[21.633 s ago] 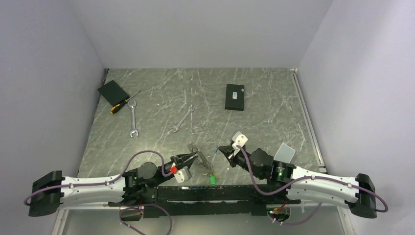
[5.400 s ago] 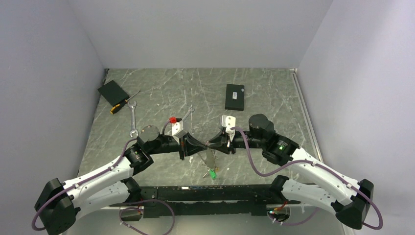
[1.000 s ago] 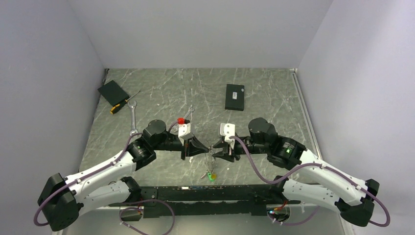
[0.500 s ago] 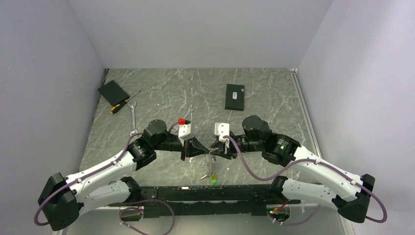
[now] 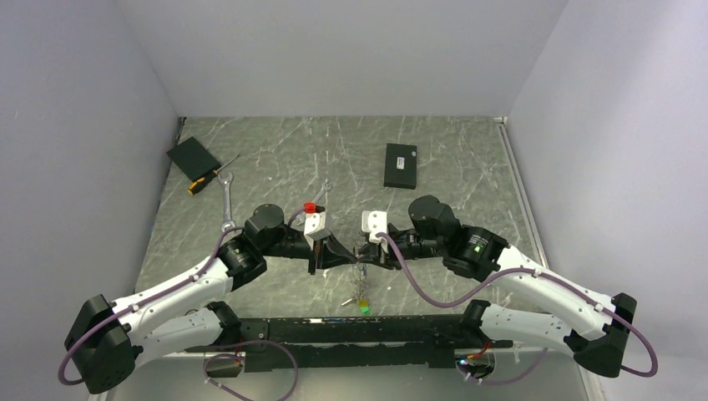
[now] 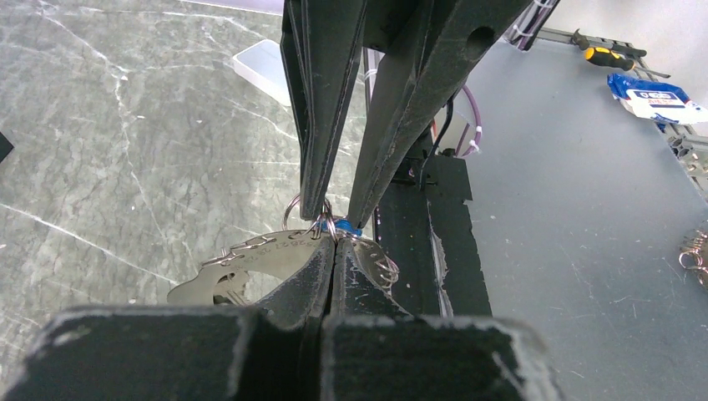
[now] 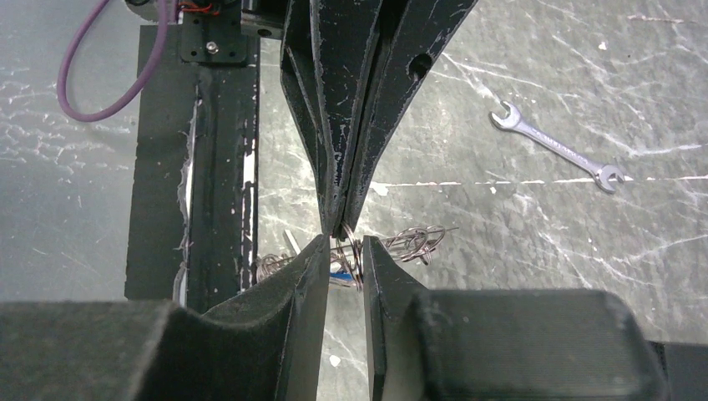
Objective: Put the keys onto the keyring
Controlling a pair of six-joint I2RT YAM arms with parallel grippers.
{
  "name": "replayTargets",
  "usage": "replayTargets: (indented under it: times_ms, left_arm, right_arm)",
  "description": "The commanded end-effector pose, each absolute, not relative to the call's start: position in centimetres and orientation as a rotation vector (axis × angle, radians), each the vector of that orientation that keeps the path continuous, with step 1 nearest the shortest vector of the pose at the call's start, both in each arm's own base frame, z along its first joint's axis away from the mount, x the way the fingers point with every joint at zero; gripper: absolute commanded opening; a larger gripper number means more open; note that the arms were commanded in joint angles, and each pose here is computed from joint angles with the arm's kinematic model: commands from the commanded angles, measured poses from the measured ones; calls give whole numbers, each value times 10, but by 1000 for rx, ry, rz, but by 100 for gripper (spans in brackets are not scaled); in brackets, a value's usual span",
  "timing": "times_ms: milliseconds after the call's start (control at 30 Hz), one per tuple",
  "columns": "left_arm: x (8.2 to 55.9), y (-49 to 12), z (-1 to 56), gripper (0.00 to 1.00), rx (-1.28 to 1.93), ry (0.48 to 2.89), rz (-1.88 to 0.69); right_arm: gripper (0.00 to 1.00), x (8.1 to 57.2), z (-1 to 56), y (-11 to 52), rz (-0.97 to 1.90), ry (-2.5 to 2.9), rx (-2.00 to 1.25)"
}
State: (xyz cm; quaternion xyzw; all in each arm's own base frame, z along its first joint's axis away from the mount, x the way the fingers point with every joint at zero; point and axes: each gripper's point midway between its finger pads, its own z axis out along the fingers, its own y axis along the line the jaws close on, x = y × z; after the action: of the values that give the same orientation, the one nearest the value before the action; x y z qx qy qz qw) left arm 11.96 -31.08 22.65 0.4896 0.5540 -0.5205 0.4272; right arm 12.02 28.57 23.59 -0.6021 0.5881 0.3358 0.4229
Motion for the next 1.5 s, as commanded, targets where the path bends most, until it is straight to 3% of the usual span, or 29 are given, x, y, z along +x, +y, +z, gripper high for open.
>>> replayTargets:
  times_ms: [0, 100, 400, 600, 633, 767, 900, 1033, 1300, 1467]
  left_arm:
    - [119, -314, 263, 0, 1231, 1236, -1295]
    - [119, -314, 263, 0, 1229, 1234, -1293]
    - [120, -315, 259, 0, 1232, 1247, -1295]
    - [125, -316, 258, 1, 1216, 1280, -1276]
    - [127, -316, 257, 5, 1212, 1294, -1272]
    - [132, -317, 253, 40, 1192, 1356, -1260]
    - [136, -316, 250, 65, 1175, 1400, -1240]
    - [143, -316, 255, 72, 1137, 1424, -1217]
    - [170, -324, 239, 71, 1018, 1529, -1139]
    - [190, -328, 224, 75, 948, 1492, -977]
  right_arm:
    - [24, 120, 251, 289, 847, 1413, -1514]
    - [23, 119, 251, 289, 847, 1411, -1515]
    - [0, 115, 254, 293, 880, 1399, -1536]
    - [0, 118, 253, 290, 855, 1430, -1520]
    - [0, 121, 252, 288, 838, 1450, -1511]
    - [0, 137, 246, 280, 737, 1558, -1463]
    - [0, 155, 240, 269, 613, 1680, -1398]
    - [0, 174, 233, 258, 483, 1819, -1312]
    - [0, 211, 242, 242, 246, 2083, -1052]
    - [0, 218, 246, 234, 157, 2222, -981]
